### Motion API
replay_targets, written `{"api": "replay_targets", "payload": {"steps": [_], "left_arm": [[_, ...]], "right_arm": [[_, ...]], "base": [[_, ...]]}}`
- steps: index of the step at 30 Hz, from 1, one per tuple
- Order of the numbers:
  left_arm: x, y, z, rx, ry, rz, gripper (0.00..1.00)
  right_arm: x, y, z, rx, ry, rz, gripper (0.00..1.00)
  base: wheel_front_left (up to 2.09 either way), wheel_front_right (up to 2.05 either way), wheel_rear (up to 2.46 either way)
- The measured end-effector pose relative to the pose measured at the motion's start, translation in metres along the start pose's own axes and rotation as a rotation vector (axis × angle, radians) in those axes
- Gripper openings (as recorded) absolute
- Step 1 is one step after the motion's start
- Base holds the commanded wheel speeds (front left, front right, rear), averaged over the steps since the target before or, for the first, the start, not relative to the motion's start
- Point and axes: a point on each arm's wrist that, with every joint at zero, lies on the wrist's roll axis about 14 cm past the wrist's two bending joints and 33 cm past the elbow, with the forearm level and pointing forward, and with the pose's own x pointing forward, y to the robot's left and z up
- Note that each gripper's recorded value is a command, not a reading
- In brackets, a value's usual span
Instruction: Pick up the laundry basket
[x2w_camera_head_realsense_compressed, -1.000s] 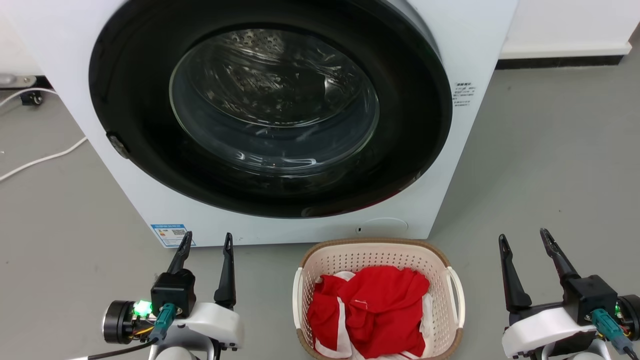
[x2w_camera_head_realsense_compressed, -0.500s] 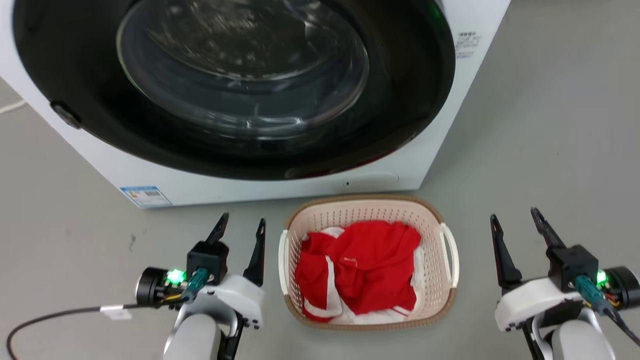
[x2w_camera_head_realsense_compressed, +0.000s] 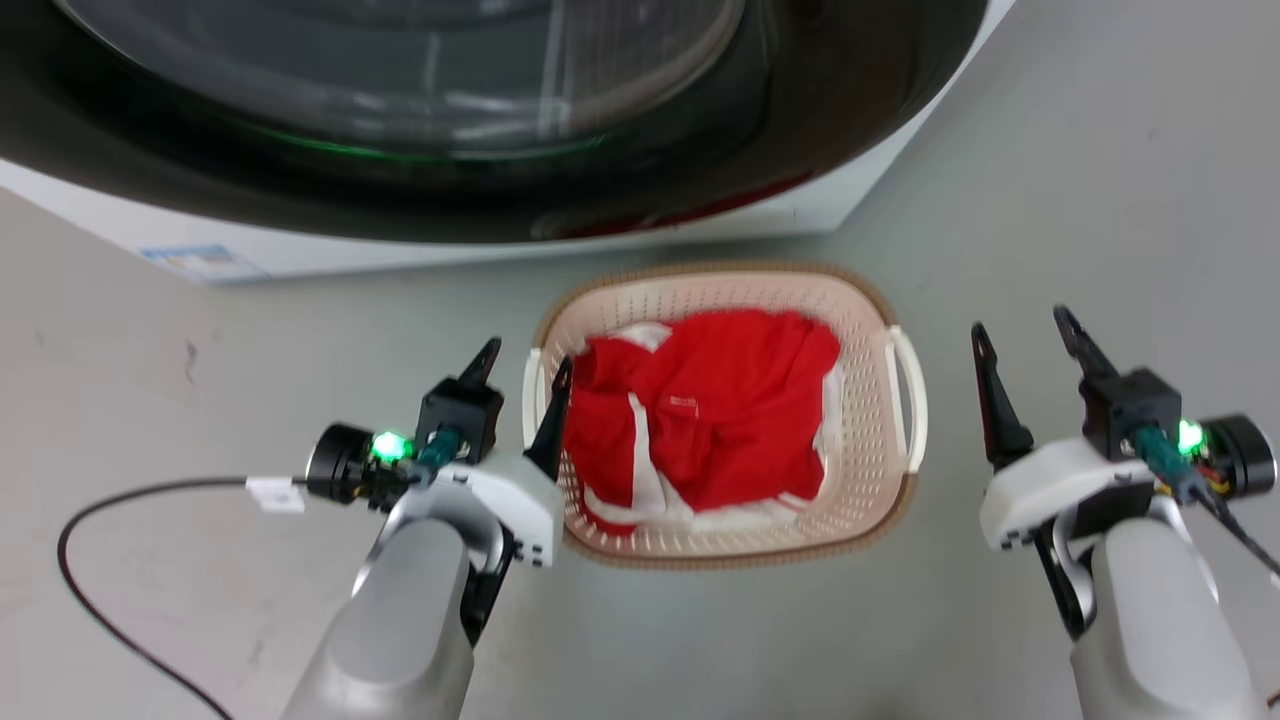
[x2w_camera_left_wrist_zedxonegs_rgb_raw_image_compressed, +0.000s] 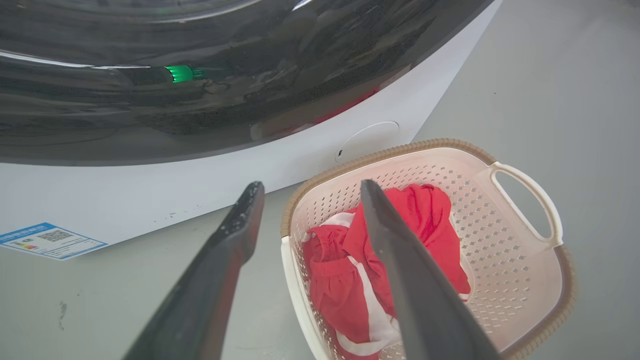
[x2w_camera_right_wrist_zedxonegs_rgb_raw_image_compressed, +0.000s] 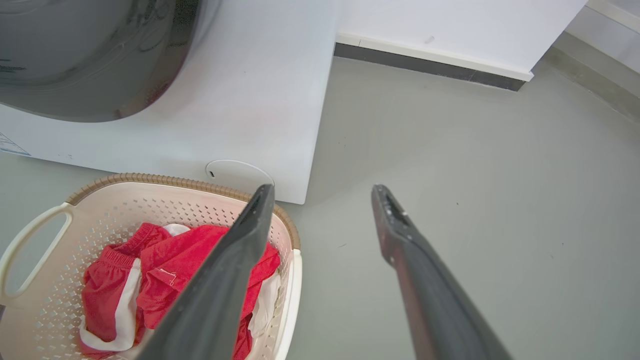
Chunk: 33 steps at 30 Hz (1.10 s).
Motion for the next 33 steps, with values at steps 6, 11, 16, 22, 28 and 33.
{"api": "replay_targets", "payload": {"steps": [6, 11, 16, 22, 28, 33], "left_arm": [[0.019, 0.001, -0.032, -0.012, 0.081, -0.017, 1.00], [0.034, 0.004, -0.069, -0.030, 0.170, -0.023, 1.00], [0.042, 0.007, -0.093, -0.042, 0.224, -0.022, 1.00], [0.050, 0.010, -0.115, -0.061, 0.266, -0.018, 1.00], [0.057, 0.011, -0.130, -0.070, 0.293, -0.018, 1.00], [0.061, 0.011, -0.148, -0.078, 0.325, -0.022, 1.00]], "right_arm": [[0.020, 0.007, -0.030, 0.001, 0.080, 0.022, 1.00], [0.037, 0.013, -0.066, 0.001, 0.168, 0.042, 1.00], [0.044, 0.017, -0.095, -0.002, 0.248, 0.055, 1.00], [0.051, 0.020, -0.123, 0.005, 0.319, 0.064, 1.00], [0.056, 0.026, -0.143, 0.022, 0.368, 0.074, 1.00], [0.059, 0.034, -0.162, 0.034, 0.412, 0.095, 1.00]], "base": [[0.00, 0.00, 0.00], [0.00, 0.00, 0.00], [0.00, 0.00, 0.00], [0.00, 0.00, 0.00], [0.00, 0.00, 0.00], [0.00, 0.00, 0.00]]}}
